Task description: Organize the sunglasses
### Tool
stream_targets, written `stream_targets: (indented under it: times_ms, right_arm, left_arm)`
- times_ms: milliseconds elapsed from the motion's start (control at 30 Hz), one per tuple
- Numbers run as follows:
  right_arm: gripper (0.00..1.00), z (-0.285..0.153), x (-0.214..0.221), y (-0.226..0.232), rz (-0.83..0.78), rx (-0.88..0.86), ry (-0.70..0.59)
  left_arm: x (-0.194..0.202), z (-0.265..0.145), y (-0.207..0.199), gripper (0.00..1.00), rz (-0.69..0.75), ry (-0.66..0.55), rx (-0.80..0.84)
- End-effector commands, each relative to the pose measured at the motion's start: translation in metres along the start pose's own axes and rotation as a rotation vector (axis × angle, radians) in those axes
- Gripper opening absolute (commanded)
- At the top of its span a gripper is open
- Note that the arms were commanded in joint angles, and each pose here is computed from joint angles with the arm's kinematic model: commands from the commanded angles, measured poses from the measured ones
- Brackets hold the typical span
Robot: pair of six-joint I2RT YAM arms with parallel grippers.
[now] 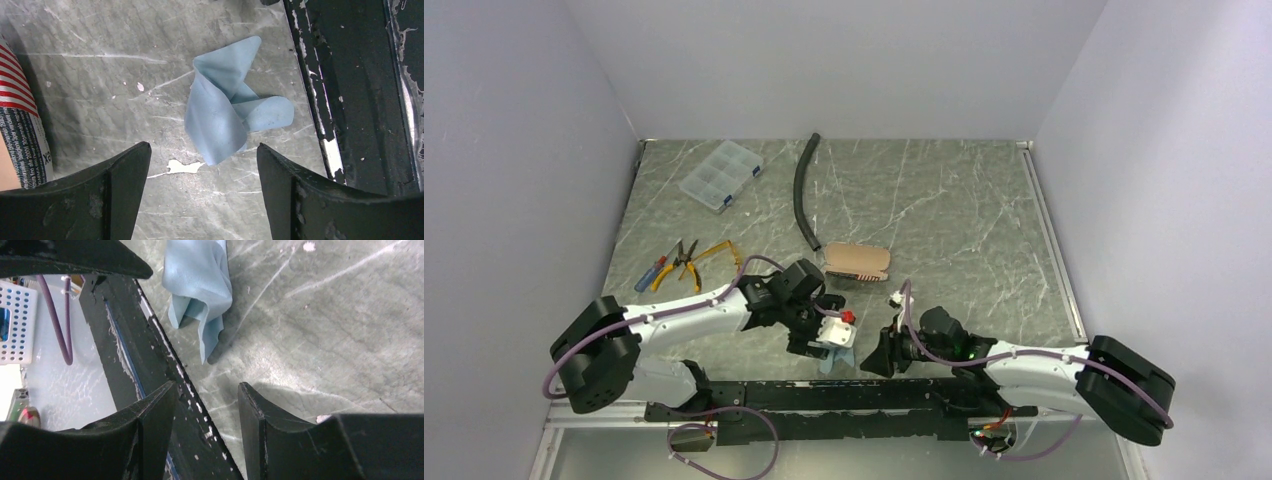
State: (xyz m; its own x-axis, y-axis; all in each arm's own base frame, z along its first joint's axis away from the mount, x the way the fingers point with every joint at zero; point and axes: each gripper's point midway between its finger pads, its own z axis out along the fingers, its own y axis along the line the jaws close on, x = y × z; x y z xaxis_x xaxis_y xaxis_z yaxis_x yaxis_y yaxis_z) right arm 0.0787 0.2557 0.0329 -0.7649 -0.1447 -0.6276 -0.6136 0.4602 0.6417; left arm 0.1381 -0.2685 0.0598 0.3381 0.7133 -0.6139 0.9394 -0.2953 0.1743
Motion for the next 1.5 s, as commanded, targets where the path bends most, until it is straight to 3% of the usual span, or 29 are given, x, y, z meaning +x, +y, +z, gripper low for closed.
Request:
stream_targets:
  times_ms: [0, 133, 233, 333, 500, 567, 767, 967, 1300, 1467]
  right_arm:
    - [0.52, 0.008, -0.031, 0.014, -0.031, -0.036, -0.153]
    - [0.51, 0.022, -0.015, 0.014, -0.015, -0.045, -0.086]
    - [0.44, 0.029, -0.008, 0.018, 0.012, -0.076, -0.075]
    - [0.34, 0.035, -0.004, 0.019, 0.034, -0.096, -0.059]
    - [0.04, 0.038, -0.002, 0.018, 0.049, -0.090, -0.039]
    - [0.00, 0.037, -0.006, 0.013, 0.045, -0.051, -0.052]
    - [0.00, 0.030, -0.026, 0.007, -0.005, 0.057, -0.078]
    - [0.00, 0.026, -0.040, 0.014, 0.002, 0.075, -0.074]
    - [0.00, 0.026, -0.027, -0.017, 0.126, 0.182, 0.080]
    - [0.00, 0.032, -0.030, -0.014, 0.146, 0.165, 0.077]
  left_arm:
    - [-0.017, 0.000, 0.004, 0.82, -0.016, -0.052, 0.006]
    - [-0.017, -0.001, -0.001, 0.82, -0.018, -0.054, 0.020]
    - [-0.019, -0.007, -0.003, 0.82, -0.004, -0.069, 0.007]
    - [-0.021, -0.012, -0.005, 0.82, 0.003, -0.082, -0.003]
    - [-0.020, -0.010, -0.006, 0.80, -0.014, -0.077, 0.002]
    - [-0.019, -0.007, -0.007, 0.79, -0.028, -0.072, 0.013]
    - [-0.025, -0.001, -0.003, 0.74, -0.039, -0.060, -0.008]
    - [-0.050, -0.002, 0.001, 0.73, 0.053, -0.095, -0.112]
    - [-0.021, 0.024, 0.001, 0.62, -0.071, 0.069, -0.057]
    - [-0.033, 0.020, -0.002, 0.64, -0.046, -0.006, -0.071]
